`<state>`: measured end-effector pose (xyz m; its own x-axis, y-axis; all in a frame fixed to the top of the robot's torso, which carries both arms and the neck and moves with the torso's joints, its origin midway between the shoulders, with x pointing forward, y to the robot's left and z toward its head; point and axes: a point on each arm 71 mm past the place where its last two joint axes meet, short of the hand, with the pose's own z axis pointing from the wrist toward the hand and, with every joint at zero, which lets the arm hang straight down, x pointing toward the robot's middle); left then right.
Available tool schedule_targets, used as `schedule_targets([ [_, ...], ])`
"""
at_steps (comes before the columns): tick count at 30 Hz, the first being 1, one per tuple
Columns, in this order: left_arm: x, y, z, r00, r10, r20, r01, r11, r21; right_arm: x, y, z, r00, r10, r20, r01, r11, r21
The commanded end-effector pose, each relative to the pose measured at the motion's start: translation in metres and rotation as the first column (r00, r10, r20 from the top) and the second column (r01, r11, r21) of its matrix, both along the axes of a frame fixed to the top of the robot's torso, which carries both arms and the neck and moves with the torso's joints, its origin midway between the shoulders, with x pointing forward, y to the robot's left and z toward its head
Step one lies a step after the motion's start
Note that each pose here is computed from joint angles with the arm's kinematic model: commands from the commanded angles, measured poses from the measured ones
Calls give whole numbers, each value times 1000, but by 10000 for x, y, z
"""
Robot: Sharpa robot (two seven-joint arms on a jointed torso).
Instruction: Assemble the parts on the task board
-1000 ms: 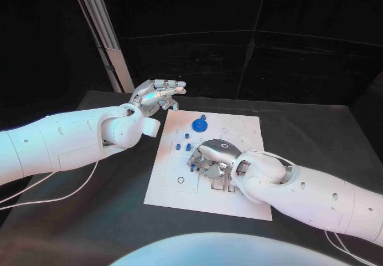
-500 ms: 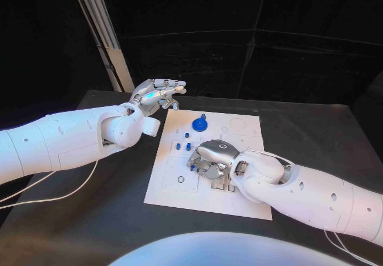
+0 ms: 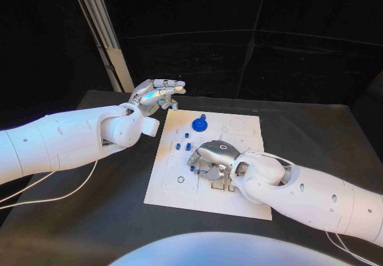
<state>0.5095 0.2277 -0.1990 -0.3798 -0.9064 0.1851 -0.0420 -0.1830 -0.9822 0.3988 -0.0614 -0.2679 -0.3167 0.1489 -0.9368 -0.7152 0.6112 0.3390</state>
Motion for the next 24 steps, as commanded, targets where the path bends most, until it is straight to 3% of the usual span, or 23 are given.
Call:
schedule_targets([
  [1,4,1,12,1000,-10,0,10,1000,-9,15,-23,79,998,-37,50,33,996,78],
  [8,8,13,9,1000,-10,-2,10,1000,-8,-17,-139,151,997,-61,54,53,989,140],
  [13,8,25,8,1000,-9,-4,9,1000,-7,-56,-355,221,995,-99,18,95,985,146],
  [17,8,32,6,1000,-9,-5,9,1000,-7,45,-645,343,984,-178,-19,179,978,104],
  [24,7,21,5,1000,-14,-6,14,1000,-8,212,-973,444,963,-270,-9,270,962,43],
])
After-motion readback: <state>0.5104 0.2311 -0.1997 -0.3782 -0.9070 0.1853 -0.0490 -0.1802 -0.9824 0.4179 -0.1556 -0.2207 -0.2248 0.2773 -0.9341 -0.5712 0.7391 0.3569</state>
